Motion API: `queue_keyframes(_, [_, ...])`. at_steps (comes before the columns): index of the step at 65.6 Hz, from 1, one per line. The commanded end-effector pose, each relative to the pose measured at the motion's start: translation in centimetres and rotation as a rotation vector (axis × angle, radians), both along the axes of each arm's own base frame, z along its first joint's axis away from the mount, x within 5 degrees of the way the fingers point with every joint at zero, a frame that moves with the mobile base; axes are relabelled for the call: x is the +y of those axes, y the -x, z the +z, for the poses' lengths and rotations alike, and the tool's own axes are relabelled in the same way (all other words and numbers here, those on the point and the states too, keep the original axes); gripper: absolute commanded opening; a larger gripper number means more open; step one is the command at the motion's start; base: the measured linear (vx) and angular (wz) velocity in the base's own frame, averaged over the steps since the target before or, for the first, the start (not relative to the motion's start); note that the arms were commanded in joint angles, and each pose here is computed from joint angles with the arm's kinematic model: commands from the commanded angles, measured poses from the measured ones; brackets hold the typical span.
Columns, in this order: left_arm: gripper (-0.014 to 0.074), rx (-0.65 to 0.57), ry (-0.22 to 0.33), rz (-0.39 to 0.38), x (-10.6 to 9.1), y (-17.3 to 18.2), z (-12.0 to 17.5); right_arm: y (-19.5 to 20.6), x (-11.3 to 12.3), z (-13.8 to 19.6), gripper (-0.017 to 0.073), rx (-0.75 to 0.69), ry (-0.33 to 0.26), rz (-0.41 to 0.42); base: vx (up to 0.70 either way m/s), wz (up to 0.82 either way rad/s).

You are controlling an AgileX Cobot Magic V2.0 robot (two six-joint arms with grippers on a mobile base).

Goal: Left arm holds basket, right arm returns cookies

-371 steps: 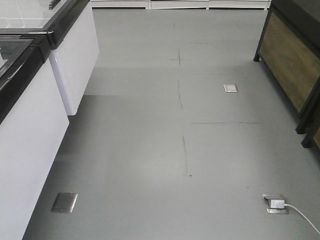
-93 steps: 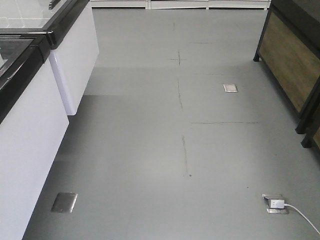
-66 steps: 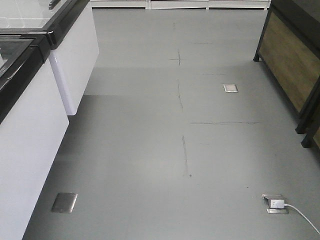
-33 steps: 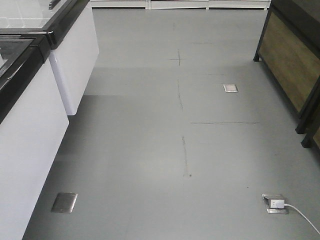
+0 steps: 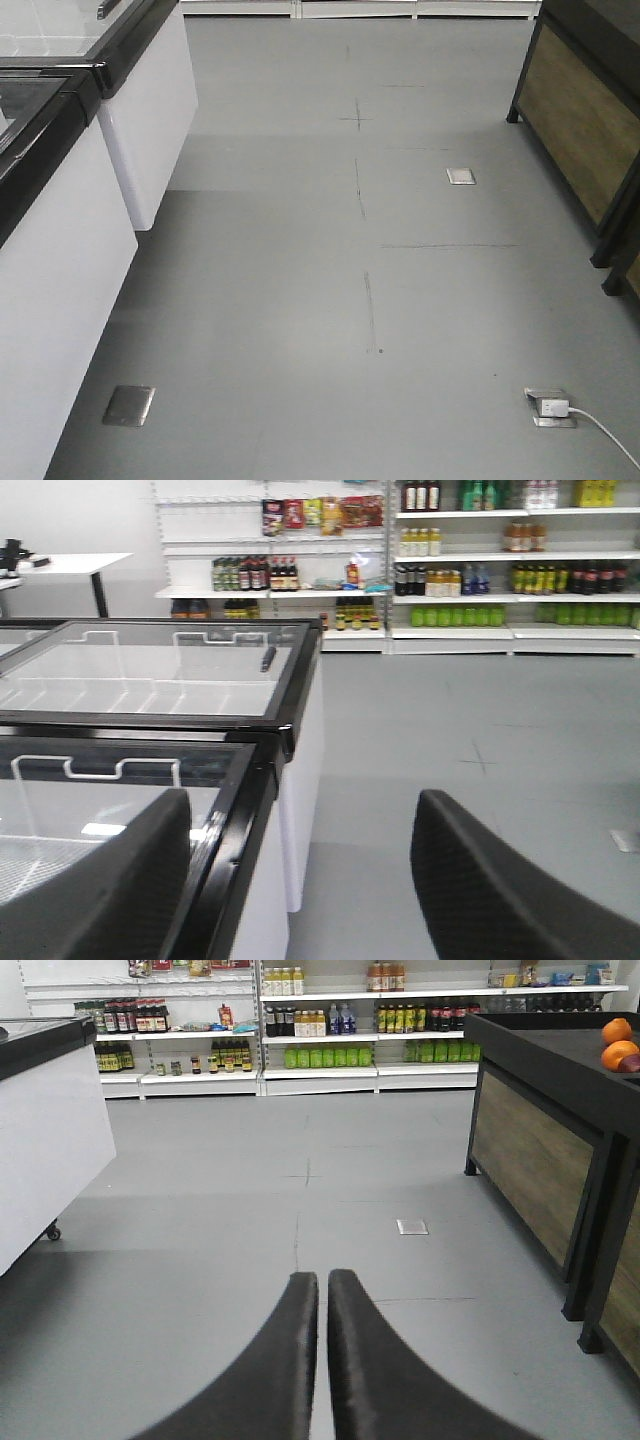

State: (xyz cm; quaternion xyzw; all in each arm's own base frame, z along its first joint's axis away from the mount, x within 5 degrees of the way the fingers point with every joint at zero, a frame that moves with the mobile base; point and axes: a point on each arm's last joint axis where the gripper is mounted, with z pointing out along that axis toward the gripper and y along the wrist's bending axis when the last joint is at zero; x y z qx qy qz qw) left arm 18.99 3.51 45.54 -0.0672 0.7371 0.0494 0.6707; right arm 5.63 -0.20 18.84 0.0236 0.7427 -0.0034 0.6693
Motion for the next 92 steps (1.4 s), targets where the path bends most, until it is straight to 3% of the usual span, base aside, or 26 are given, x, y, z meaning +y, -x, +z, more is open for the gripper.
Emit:
queue_keyframes(1, [0.0447, -0.115, -0.001, 0.070, 1.1, 0.8, 1.9, 0.0, 0.0, 0.1, -0.0006, -0.066, 0.013, 0.000, 0.00, 0.00])
queue_keyframes(20, [0.0447, -0.136, 0.104, 0.278, 4.7, 2.1, 1.7, 0.0, 0.0, 0.1, -0.0006, -0.066, 0.013, 0.000, 0.00, 0.00])
queue_keyframes(28, [0.0447, -0.156, 0.138, 0.328, 5.2, 3.1, 2.0, 0.0, 0.0, 0.1, -0.0006, -0.066, 0.013, 0.000, 0.00, 0.00])
queue_keyframes(34, [0.0447, -0.178, 0.198, 0.364, 5.6, 3.7, 2.0, 0.0, 0.0, 0.1, -0.0006, -0.066, 0.013, 0.000, 0.00, 0.00])
queue_keyframes(56, [0.0447, -0.319, 0.585, 0.521, 8.1, 4.6, 1.5, 0.0, 0.0, 0.1, -0.0006, -0.066, 0.013, 0.000, 0.00, 0.00])
queue_keyframes(79, [0.0447, -0.415, 1.050, 0.622, 10.5, 3.8, -2.0, 0.0, 0.0, 0.1, -0.0006, -0.066, 0.013, 0.000, 0.00, 0.00])
queue_keyframes(83, [0.0447, -0.413, 1.108, 0.632, 10.7, 3.6, -3.1, 0.0, 0.0, 0.1, -0.0006, -0.066, 0.013, 0.000, 0.00, 0.00])
queue_keyframes(92, [0.0447, -0.452, 1.169, 0.628, 11.1, 3.3, -4.4, 0.0, 0.0, 0.1, -0.0006, -0.066, 0.013, 0.000, 0.00, 0.00])
